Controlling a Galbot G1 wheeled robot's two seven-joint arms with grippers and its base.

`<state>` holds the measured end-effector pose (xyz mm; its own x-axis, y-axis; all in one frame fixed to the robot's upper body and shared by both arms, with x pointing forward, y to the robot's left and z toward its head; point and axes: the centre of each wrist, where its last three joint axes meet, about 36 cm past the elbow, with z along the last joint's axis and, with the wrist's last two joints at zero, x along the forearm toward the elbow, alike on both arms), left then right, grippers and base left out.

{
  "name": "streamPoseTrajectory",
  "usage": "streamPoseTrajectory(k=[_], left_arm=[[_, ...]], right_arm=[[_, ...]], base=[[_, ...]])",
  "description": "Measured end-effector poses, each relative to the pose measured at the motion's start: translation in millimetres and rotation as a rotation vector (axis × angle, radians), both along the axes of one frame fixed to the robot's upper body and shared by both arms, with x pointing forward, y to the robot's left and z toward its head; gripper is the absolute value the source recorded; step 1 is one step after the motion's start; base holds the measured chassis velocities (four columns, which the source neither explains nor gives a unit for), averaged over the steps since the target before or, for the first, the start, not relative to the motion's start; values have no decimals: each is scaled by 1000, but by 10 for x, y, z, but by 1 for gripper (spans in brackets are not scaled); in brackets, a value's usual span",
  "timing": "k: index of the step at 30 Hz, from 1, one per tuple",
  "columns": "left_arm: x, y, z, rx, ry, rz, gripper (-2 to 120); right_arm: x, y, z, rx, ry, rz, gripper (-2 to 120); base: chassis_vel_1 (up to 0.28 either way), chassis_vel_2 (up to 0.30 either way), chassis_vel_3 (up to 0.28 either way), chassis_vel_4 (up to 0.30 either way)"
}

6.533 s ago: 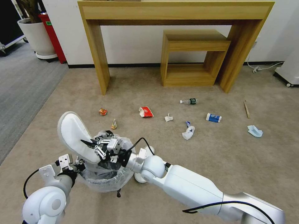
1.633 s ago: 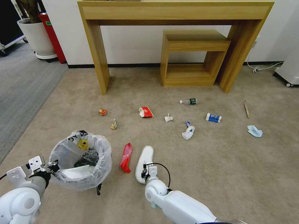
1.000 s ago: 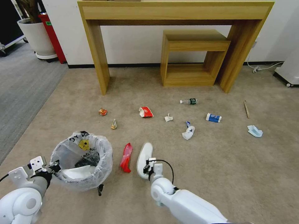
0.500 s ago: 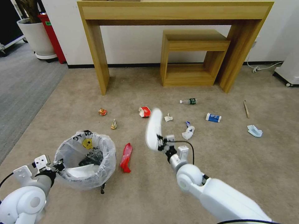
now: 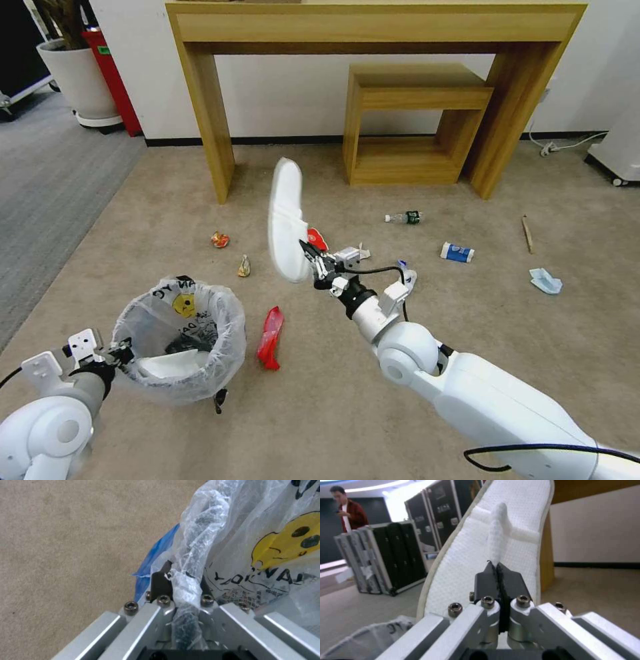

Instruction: Pick up the trash bin and place the garbage on the floor into it.

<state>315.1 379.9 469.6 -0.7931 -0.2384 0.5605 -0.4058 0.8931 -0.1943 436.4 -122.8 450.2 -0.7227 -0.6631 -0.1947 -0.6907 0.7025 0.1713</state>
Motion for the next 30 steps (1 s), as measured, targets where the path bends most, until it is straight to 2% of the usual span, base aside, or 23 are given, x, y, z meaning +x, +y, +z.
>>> streamPoseTrajectory(k=[12, 14, 16, 18, 23, 26, 30], left_arm=[[22, -18, -9, -4, 1, -5, 1], [19, -39, 2, -5, -2, -10, 1], [16, -47, 7, -6, -3, -11, 1], [5, -81, 22, -8, -6, -16, 1], [-5, -105, 40, -9, -10, -21, 1], [-16, -136, 65, -12, -17, -25, 1], [-22, -159, 73, -17, -21, -28, 1]], right_arm=[[37, 128, -16, 52, -87, 129, 0], [77, 253, -21, 69, -136, 196, 0], [86, 303, -28, 74, -144, 213, 0], [105, 497, -54, 88, -162, 271, 0], [133, 655, -103, 82, -179, 326, 0], [224, 858, -141, 34, -225, 402, 0], [318, 945, -102, -8, -263, 438, 0]], base=[[0, 0, 0, 0], [0, 0, 0, 0], [0, 0, 0, 0], [0, 0, 0, 0], [0, 0, 0, 0], [0, 0, 0, 0], [0, 0, 0, 0]])
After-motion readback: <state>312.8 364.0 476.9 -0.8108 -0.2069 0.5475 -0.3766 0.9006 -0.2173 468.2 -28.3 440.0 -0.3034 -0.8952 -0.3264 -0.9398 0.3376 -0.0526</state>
